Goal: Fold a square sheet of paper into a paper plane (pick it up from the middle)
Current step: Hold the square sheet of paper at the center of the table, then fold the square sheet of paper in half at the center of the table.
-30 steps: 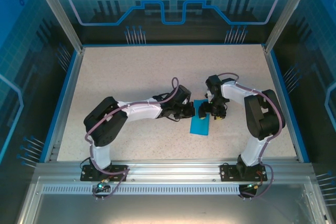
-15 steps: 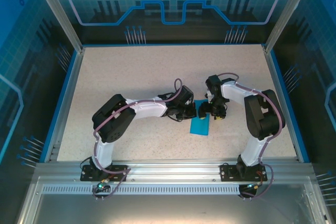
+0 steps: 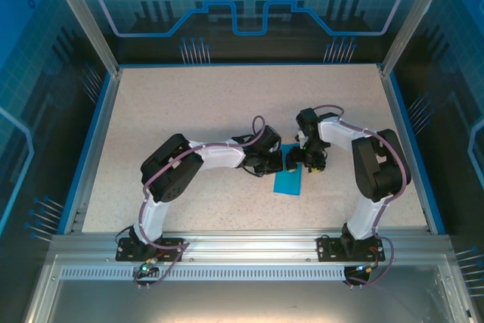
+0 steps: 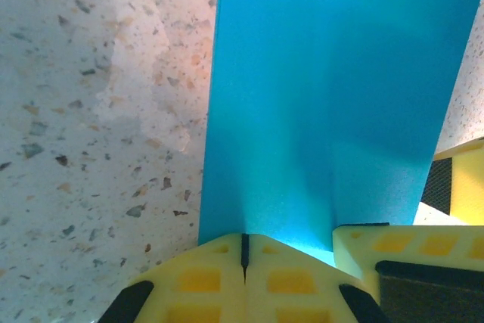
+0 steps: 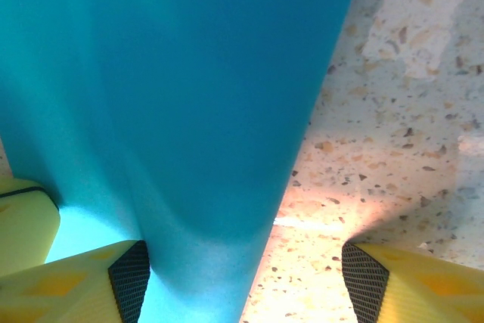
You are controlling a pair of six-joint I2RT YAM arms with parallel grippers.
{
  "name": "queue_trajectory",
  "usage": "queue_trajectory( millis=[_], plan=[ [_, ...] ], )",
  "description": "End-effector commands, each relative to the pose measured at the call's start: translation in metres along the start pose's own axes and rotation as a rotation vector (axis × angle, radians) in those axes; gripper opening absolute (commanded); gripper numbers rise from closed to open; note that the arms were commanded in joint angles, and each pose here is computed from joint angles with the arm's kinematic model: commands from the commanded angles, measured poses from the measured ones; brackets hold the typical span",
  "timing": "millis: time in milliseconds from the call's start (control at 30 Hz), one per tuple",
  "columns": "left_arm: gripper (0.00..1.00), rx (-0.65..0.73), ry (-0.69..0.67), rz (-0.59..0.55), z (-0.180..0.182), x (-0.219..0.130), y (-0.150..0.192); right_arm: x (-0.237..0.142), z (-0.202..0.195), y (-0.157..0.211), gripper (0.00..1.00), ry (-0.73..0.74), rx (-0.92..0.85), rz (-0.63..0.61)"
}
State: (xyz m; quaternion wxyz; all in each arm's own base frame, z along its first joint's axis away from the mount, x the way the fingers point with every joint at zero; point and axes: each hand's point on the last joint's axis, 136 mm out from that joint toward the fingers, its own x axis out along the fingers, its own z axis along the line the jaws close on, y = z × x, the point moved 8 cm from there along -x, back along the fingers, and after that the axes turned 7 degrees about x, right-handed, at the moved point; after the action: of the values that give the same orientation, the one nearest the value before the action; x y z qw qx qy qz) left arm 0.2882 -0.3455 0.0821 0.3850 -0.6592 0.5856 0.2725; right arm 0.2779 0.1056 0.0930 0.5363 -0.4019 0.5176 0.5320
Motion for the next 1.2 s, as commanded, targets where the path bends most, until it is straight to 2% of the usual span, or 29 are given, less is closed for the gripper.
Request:
queue_trajectory(
  millis=[0,200,367,433,567,667,867,1167],
  plan=[
    [0.00,-0.020,-0.046,0.052,0.007,0.009,0.009,0.008,-0.004,0.000,0.74,0.047,0.007,0.001],
    [0.00,-0.021,-0.068,0.060,0.012,0.011,0.011,-0.019,0.000,-0.002,0.80,-0.022,0.027,-0.100],
    [0.00,-0.017,-0.078,0.063,0.014,0.011,0.012,-0.060,-0.010,0.004,0.82,-0.203,0.074,-0.243],
    [0.00,-0.014,-0.077,0.065,0.014,0.011,0.012,-0.067,-0.008,0.008,0.73,-0.322,0.069,-0.259],
    [0.00,-0.010,-0.080,0.068,0.014,0.012,0.013,-0.065,0.007,0.014,0.43,-0.549,0.032,-0.221],
    [0.00,-0.011,-0.080,0.068,0.014,0.012,0.012,-0.054,0.010,0.013,0.29,-0.610,0.036,-0.190],
    [0.00,-0.008,-0.082,0.071,0.013,0.013,0.012,-0.022,0.000,0.013,0.26,-0.586,0.079,-0.129],
    [0.00,-0.007,-0.085,0.079,0.015,0.014,0.013,0.008,-0.023,0.015,0.27,-0.486,0.161,-0.074]
  ],
)
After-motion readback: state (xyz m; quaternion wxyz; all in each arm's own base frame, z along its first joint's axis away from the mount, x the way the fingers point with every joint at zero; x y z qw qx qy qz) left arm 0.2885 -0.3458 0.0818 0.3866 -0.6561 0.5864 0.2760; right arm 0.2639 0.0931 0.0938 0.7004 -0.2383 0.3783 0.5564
